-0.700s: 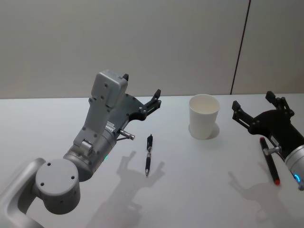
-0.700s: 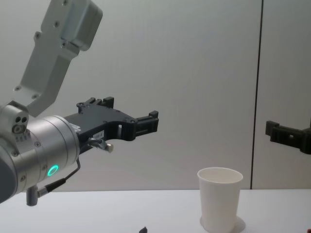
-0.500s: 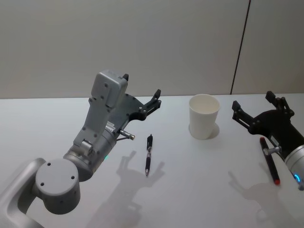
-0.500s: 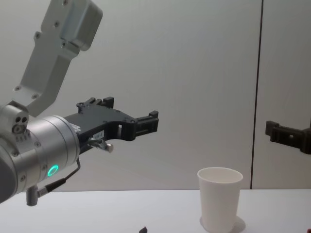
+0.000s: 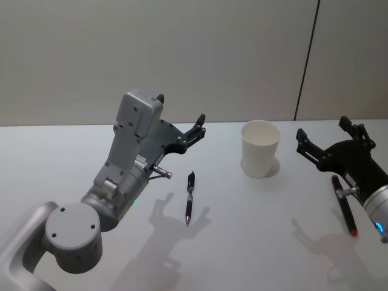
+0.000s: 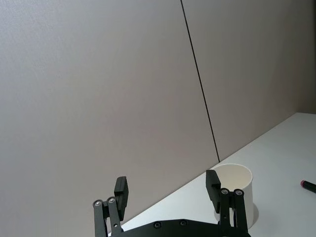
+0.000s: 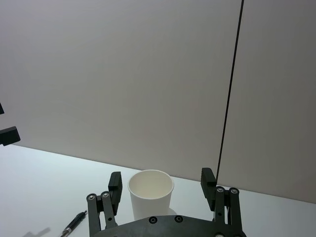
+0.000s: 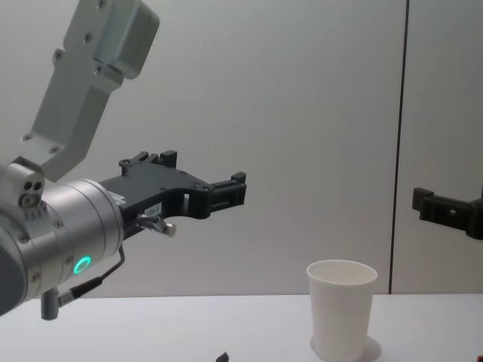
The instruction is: Place the pen into the pen holder.
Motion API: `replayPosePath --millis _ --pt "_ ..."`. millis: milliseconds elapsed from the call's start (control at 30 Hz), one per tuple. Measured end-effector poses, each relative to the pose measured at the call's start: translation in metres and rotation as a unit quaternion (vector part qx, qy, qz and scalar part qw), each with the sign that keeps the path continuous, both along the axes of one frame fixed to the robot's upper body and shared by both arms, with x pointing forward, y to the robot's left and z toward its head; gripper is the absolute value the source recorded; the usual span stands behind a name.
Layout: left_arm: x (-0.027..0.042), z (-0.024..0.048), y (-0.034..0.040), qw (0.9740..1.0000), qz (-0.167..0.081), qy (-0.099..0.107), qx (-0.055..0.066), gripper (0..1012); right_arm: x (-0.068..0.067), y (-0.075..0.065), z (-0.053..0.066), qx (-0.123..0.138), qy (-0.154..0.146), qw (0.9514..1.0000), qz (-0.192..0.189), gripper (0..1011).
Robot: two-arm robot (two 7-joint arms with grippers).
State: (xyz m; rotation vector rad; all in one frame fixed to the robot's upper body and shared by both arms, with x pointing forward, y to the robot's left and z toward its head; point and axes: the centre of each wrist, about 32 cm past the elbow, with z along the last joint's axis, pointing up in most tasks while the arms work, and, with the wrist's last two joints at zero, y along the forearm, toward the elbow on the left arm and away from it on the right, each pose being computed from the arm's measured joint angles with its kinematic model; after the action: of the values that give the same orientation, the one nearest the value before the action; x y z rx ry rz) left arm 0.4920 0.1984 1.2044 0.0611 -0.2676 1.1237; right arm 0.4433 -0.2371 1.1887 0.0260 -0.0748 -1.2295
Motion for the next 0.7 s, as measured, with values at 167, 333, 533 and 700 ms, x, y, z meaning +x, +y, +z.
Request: replayPosePath --millis 167,333,533,700 --pt "0.0 0.0 0.0 1.0 0.0 0.0 0.0 1003 0.0 0.0 0.0 0.0 0.0 1.0 0.0 1001" --pt "0.0 0.0 0.0 1.0 0.0 0.0 0.0 1002 0.0 0.0 0.0 0.0 0.0 1.0 0.0 1002" --pt "0.0 0.0 0.0 1.0 0.0 0.0 0.0 1002 0.0 0.0 0.0 0.0 0.0 1.0 0.0 1001" --pt "0.0 0.0 0.0 1.0 0.0 0.0 0.0 1003 -0.0003 0.0003 0.0004 0.0 0.001 1.0 0.0 1002"
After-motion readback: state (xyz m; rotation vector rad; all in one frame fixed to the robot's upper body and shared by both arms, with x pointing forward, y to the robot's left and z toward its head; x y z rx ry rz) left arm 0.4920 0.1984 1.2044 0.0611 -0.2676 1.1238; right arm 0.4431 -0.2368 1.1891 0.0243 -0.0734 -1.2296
